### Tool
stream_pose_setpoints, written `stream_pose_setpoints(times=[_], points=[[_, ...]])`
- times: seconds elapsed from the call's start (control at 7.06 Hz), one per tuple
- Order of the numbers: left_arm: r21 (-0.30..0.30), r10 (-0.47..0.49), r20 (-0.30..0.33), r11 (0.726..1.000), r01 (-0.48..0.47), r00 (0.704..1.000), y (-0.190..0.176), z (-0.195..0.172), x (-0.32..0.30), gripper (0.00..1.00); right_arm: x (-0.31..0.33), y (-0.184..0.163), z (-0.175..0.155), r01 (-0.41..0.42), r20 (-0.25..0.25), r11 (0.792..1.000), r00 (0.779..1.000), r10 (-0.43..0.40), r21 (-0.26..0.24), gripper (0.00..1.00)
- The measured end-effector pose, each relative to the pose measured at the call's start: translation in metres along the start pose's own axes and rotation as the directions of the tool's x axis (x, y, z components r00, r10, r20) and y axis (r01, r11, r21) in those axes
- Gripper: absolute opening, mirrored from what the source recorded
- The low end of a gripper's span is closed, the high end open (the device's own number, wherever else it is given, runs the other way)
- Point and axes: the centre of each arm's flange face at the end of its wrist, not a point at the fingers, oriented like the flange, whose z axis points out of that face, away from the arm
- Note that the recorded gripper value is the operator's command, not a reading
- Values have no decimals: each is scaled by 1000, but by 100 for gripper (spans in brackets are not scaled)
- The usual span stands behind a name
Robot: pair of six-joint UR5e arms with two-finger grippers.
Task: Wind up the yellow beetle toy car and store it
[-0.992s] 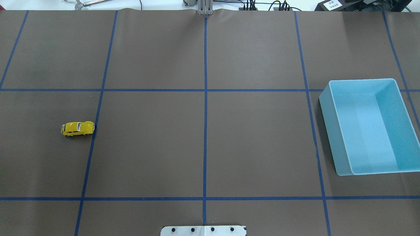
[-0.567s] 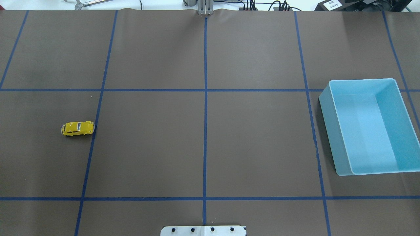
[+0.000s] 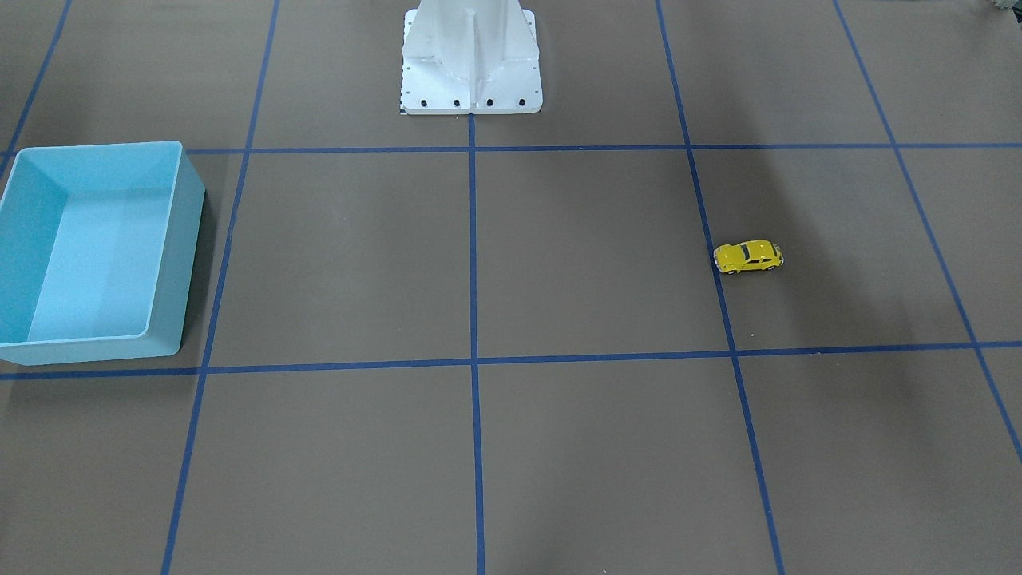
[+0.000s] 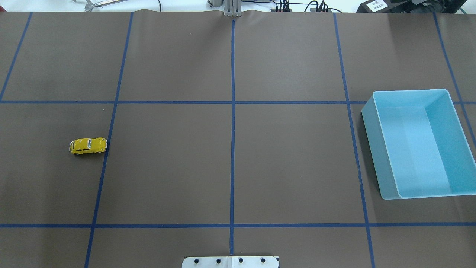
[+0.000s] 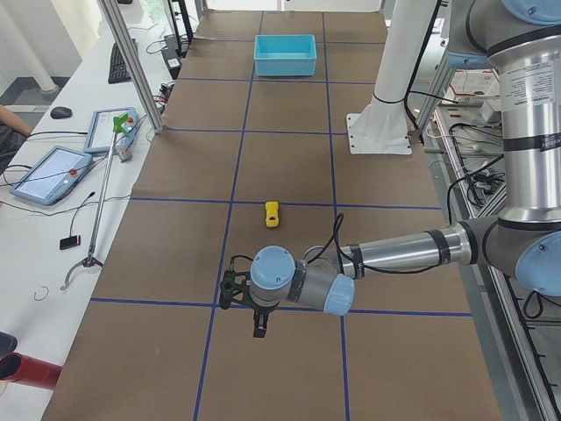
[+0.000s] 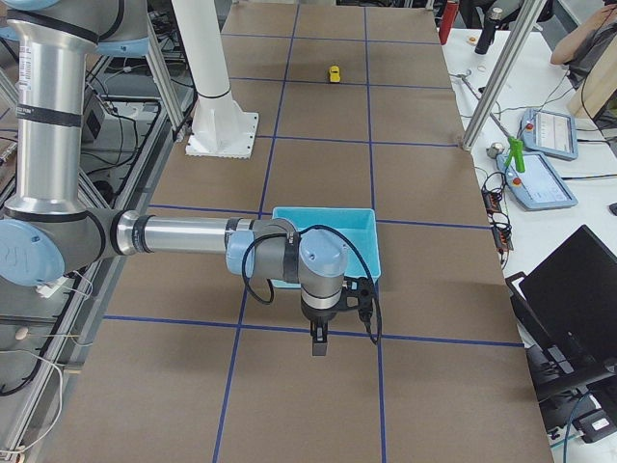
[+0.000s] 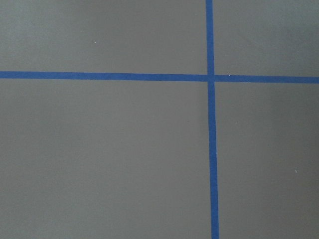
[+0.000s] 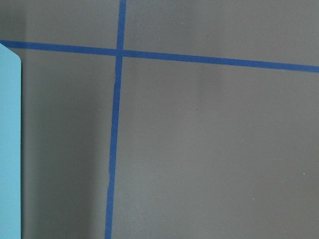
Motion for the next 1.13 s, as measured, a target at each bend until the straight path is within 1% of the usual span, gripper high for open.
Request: stream_pose_setpoints(times=[0.14, 0.28, 0.43, 0.71, 0.85, 0.99, 1.13], points=[[-11, 70, 37, 998, -70, 997, -16, 6, 30, 100, 0, 0, 0, 0, 0, 1000, 1000, 0, 0, 100], [-39, 147, 39, 989, -145, 988, -36, 15, 74, 100, 0, 0, 0, 0, 1, 1000, 1000, 0, 0, 100], [-54, 221, 22, 974, -220, 975, -51, 21, 121, 100, 0, 0, 0, 1, 1, 1000, 1000, -1, 0, 100], [-58, 360, -34, 930, -362, 932, -57, 28, 205, 100, 0, 0, 0, 1, 1, 1000, 1000, -1, 0, 100], [-39, 434, -74, 898, -438, 898, -54, 25, 250, 100, 0, 0, 0, 0, 1, 1000, 1000, 0, 0, 100], [-13, 512, -121, 856, -517, 851, -44, 20, 293, 100, 0, 0, 0, 0, 1, 1000, 1000, 0, -1, 100], [27, 616, -157, 784, -620, 772, -34, 19, 326, 100, 0, 0, 1, 0, 2, 1000, 1000, 0, -1, 100]])
